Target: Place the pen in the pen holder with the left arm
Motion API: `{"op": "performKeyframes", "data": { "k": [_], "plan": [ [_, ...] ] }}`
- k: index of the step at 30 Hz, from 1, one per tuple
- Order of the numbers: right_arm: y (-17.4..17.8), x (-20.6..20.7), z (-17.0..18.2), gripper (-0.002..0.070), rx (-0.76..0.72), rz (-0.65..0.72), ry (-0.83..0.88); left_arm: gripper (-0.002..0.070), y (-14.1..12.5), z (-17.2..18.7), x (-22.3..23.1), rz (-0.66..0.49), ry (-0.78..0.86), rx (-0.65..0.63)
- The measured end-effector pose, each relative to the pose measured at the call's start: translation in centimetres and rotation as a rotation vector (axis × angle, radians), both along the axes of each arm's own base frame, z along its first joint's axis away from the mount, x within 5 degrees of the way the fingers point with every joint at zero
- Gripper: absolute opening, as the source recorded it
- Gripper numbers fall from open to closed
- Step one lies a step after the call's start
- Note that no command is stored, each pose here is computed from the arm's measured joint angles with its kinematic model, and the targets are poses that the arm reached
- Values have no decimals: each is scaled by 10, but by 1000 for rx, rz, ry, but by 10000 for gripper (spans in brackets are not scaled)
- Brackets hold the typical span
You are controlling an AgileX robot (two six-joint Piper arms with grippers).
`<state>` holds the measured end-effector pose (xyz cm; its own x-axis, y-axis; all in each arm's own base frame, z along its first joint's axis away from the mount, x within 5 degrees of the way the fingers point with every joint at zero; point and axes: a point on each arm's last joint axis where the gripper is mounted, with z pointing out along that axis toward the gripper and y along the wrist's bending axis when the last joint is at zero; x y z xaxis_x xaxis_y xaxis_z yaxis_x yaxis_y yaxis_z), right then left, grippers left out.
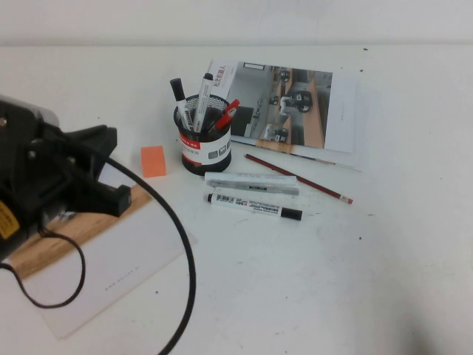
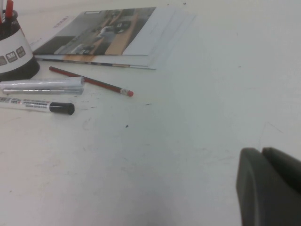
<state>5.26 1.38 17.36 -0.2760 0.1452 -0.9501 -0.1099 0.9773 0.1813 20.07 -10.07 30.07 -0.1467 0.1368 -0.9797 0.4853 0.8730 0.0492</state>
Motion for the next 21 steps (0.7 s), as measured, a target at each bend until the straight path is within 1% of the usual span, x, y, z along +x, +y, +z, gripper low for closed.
{"op": "performKeyframes", "data": {
  "k": [3, 7, 9, 12, 17, 21],
  "plan": [
    [0, 0, 0, -22, 0, 0, 0, 1, 4, 1, -5, 18, 27, -3],
    [0, 0, 0, -22, 0, 0, 0, 1, 12, 11, -19, 37, 15, -12],
    [0, 0, 0, -22, 0, 0, 0, 1, 19, 15, -30, 47, -4, 2],
    [0, 0, 0, -22, 0, 0, 0, 1, 36, 17, -51, 94, -14, 3],
    [0, 0, 0, -22, 0, 0, 0, 1, 68, 0, -94, 207, -75, -38],
    [0, 0, 0, -22, 0, 0, 0, 1, 83, -19, -120, 280, -135, -67]
  ]
}}
